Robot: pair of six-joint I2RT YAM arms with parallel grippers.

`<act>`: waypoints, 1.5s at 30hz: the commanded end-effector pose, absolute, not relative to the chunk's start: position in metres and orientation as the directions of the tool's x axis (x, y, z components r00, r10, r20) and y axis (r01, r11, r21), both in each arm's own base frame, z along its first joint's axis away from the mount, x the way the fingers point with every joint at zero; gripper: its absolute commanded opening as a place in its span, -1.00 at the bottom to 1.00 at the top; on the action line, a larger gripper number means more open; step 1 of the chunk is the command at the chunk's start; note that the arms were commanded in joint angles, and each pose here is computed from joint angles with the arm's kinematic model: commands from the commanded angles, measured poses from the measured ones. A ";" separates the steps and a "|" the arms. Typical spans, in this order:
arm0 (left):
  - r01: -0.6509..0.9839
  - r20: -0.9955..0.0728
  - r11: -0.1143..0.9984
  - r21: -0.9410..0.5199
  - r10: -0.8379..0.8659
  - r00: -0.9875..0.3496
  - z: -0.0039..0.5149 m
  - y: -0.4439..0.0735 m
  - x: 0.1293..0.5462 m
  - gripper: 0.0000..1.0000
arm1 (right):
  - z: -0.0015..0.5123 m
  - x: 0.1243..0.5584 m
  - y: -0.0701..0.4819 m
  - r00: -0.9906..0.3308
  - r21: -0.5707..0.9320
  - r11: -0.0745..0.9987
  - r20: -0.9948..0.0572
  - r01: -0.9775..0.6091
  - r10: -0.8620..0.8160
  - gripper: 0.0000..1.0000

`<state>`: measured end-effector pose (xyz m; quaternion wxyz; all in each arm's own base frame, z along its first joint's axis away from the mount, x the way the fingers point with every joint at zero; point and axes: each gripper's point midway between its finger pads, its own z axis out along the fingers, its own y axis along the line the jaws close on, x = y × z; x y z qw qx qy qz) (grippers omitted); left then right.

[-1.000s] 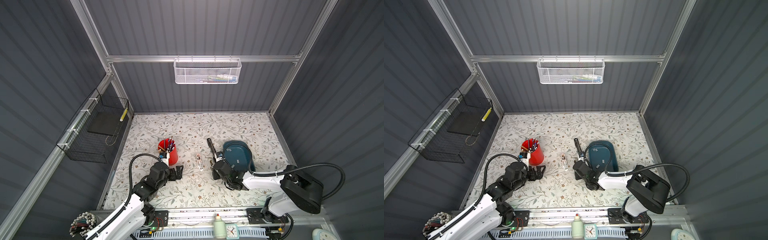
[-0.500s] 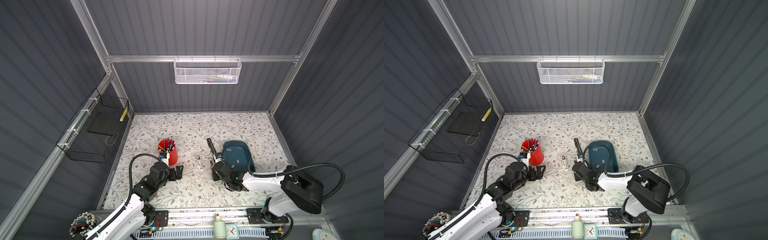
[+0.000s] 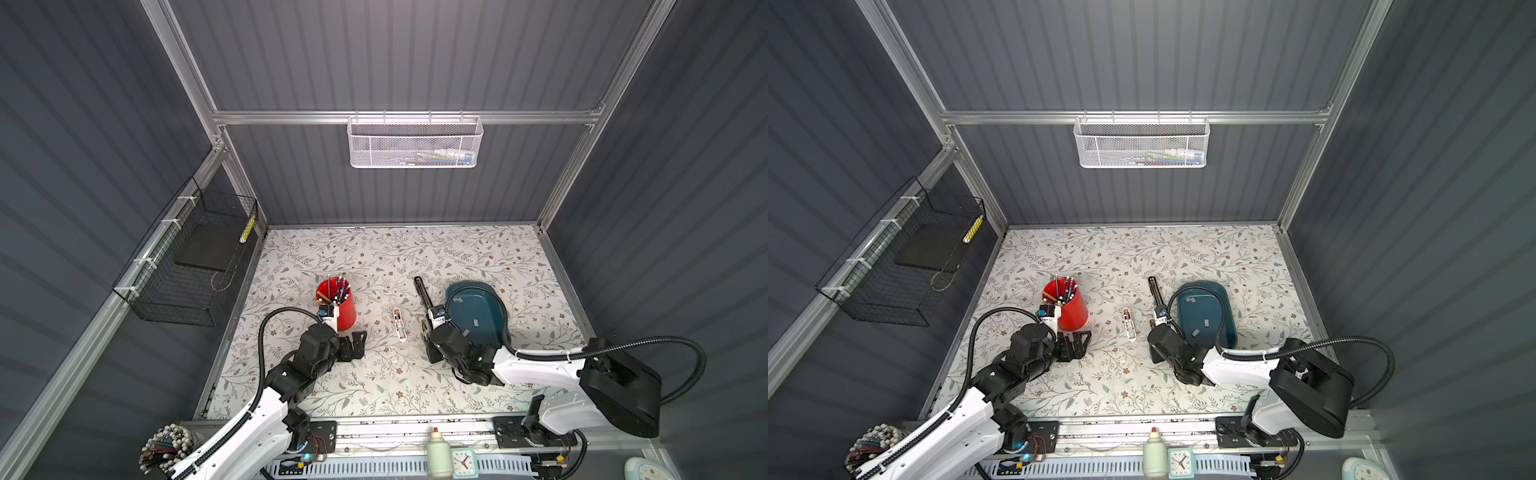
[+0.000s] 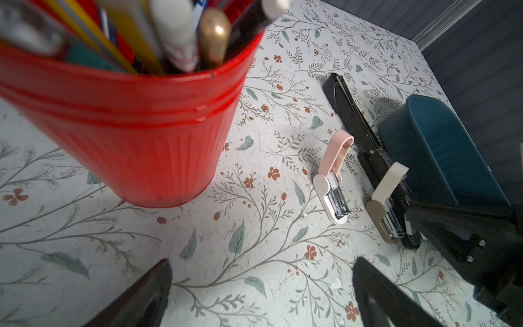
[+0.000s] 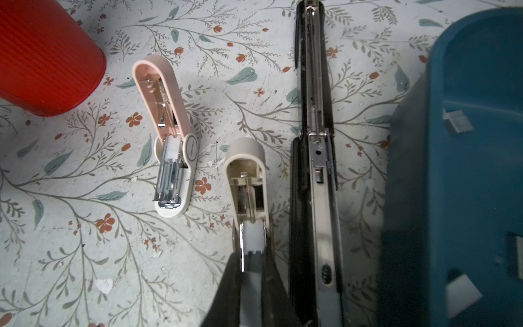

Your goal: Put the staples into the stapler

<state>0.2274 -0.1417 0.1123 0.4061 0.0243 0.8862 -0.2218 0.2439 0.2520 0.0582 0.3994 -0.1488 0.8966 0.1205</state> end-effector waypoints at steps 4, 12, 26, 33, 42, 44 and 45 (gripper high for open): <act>0.234 -0.744 0.900 -0.368 -0.133 -0.655 0.117 -0.143 0.230 0.99 | 0.051 0.244 0.252 -0.632 0.063 0.927 -0.748 -0.370 -0.201 -0.90; 0.234 -0.744 0.900 -0.368 -0.134 -0.655 0.118 -0.143 0.230 0.99 | 0.048 0.246 0.254 -0.634 0.057 0.928 -0.745 -0.368 -0.206 -0.90; 0.235 -0.742 0.899 -0.369 -0.133 -0.657 0.117 -0.143 0.230 0.99 | 0.065 0.246 0.256 -0.616 0.086 0.922 -0.767 -0.377 -0.180 -0.89; 0.235 -0.742 0.899 -0.369 -0.133 -0.657 0.117 -0.143 0.230 0.99 | 0.058 0.250 0.263 -0.624 0.075 0.921 -0.756 -0.383 -0.198 -0.90; 0.236 -0.743 0.899 -0.369 -0.133 -0.656 0.117 -0.144 0.230 0.99 | 0.053 0.252 0.263 -0.624 0.050 0.925 -0.752 -0.377 -0.213 -0.90; 0.235 -0.743 0.899 -0.369 -0.134 -0.656 0.118 -0.143 0.230 0.99 | 0.053 0.252 0.262 -0.623 0.049 0.925 -0.752 -0.376 -0.213 -0.91; 0.236 -0.743 0.899 -0.369 -0.132 -0.656 0.117 -0.144 0.230 0.99 | 0.053 0.252 0.262 -0.623 0.048 0.925 -0.752 -0.377 -0.215 -0.90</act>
